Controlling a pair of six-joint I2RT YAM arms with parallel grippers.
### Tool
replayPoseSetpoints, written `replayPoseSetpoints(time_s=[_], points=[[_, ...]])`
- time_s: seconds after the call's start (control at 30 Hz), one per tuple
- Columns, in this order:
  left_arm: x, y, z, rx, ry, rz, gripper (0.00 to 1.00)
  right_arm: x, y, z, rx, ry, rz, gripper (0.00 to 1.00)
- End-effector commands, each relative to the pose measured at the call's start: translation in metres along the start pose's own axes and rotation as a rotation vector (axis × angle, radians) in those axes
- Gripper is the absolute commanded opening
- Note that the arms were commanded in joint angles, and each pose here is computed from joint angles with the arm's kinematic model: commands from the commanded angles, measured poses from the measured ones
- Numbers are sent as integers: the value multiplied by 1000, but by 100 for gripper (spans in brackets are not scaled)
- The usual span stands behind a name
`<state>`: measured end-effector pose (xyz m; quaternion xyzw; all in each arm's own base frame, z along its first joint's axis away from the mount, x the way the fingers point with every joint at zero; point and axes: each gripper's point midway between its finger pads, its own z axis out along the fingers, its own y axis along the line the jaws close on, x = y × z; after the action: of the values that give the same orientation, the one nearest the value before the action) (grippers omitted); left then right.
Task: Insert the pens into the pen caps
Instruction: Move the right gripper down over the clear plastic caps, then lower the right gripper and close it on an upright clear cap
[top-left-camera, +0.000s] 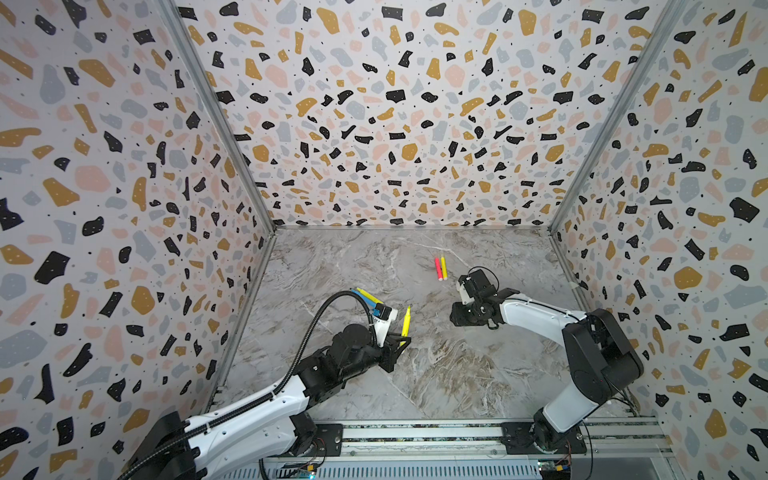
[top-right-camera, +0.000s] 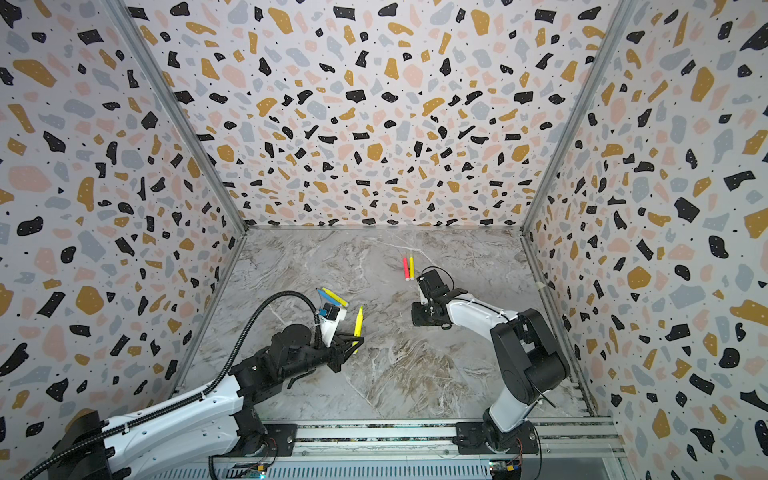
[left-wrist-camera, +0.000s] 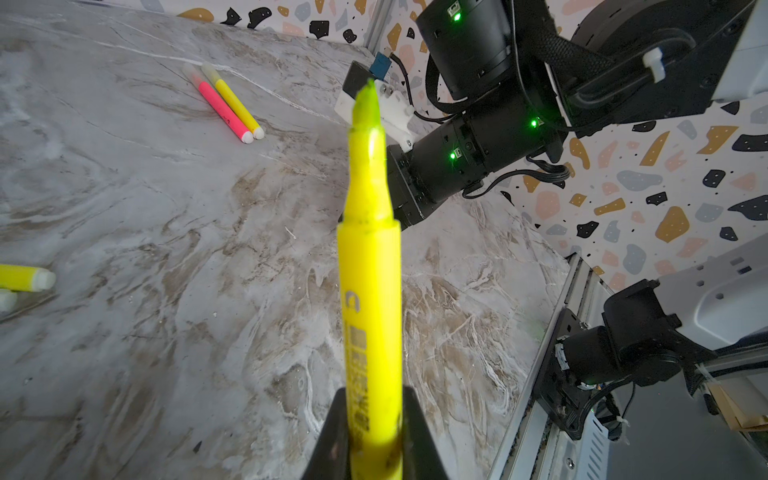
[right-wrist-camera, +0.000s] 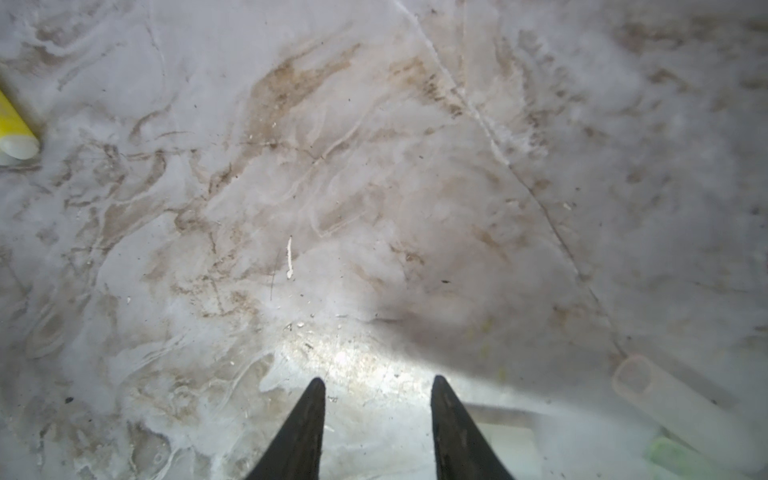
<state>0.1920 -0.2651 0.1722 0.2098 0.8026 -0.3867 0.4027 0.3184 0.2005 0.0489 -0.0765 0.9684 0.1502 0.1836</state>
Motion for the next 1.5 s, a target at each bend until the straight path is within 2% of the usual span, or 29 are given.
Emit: replayPoseSetpoints(time_s=[0.0,0.83,1.23,1.47], points=[[-12,-6,-2,13,-41,22,0,6,-6,0,24,18,-9,43],[-9,-4,0,14,-40,15,0,48,-16,3,39,71,-2,42],[-9,-4,1,13,-39,14,0,23,-2,-30,28,-15,-22,42],[-11,-5,0,13,-41,14,0,6,-10,-45,108,-63,-19,42]])
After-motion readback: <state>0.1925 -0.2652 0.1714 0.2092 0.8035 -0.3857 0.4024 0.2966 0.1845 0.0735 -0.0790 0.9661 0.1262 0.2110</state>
